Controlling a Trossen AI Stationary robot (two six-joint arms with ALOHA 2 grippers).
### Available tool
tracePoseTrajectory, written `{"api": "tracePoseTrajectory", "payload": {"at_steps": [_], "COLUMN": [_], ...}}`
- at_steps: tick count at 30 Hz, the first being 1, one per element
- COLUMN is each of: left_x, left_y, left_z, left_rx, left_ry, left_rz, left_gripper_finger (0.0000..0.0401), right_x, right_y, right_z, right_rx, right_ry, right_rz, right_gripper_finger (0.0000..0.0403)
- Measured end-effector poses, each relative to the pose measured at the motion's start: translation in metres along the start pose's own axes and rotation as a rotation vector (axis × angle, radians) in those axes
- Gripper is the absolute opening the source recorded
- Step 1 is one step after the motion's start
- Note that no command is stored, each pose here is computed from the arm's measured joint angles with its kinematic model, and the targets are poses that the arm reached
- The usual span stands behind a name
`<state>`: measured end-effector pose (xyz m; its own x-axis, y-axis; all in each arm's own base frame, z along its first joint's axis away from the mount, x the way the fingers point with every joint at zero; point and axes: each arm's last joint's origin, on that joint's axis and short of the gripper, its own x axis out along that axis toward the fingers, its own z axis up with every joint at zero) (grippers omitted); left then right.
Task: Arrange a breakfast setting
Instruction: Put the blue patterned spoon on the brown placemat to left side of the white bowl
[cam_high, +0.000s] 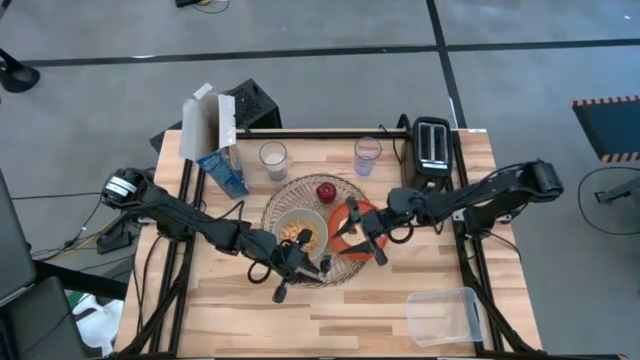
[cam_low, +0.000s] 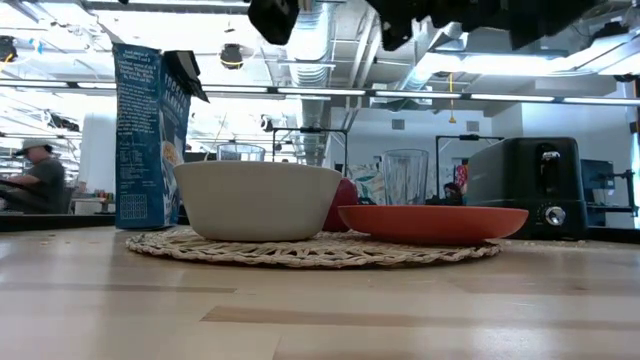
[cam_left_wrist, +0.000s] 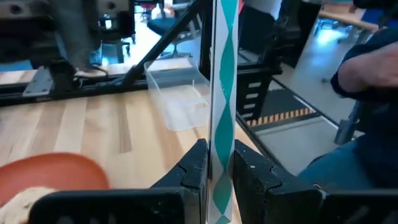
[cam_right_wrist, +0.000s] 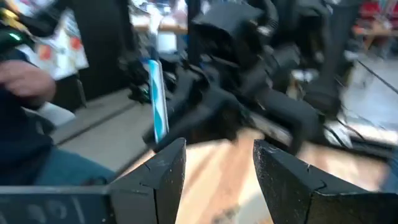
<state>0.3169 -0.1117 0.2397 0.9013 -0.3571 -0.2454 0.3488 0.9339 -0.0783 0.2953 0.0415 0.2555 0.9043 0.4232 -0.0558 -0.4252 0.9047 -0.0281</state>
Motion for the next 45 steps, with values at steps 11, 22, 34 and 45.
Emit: {"api": "tracePoseTrajectory", "payload": {"at_steps": [11,22,34,45], "left_x": [0.012,0.011,0.011,0.008], "left_y": [0.016,0.021,0.022,0.028], "left_z": [-0.013,-0.012,-0.014,-0.027], "left_rx": [-0.087,-0.096,-0.097,-0.179], "left_ry": [0.028,0.017,0.027,0.147], "left_rz": [0.045,0.054,0.092,0.292], "left_gripper_finger": [0.0037,0.0037,0.0039,0.0121], "right_x": [0.029,0.047,0.046,0.038], "right_y": [0.004,0.008,0.001,-0.01], "right_z": [-0.013,-0.019,-0.021,-0.025], "right_rx": [-0.009,-0.007,-0.005,0.055], "right_ry": [-0.143,-0.127,-0.104,0.032], "right_rz": [0.144,0.231,0.201,0.045], "right_gripper_finger": [0.0214,0.0192,0.0056,0.0056]}}
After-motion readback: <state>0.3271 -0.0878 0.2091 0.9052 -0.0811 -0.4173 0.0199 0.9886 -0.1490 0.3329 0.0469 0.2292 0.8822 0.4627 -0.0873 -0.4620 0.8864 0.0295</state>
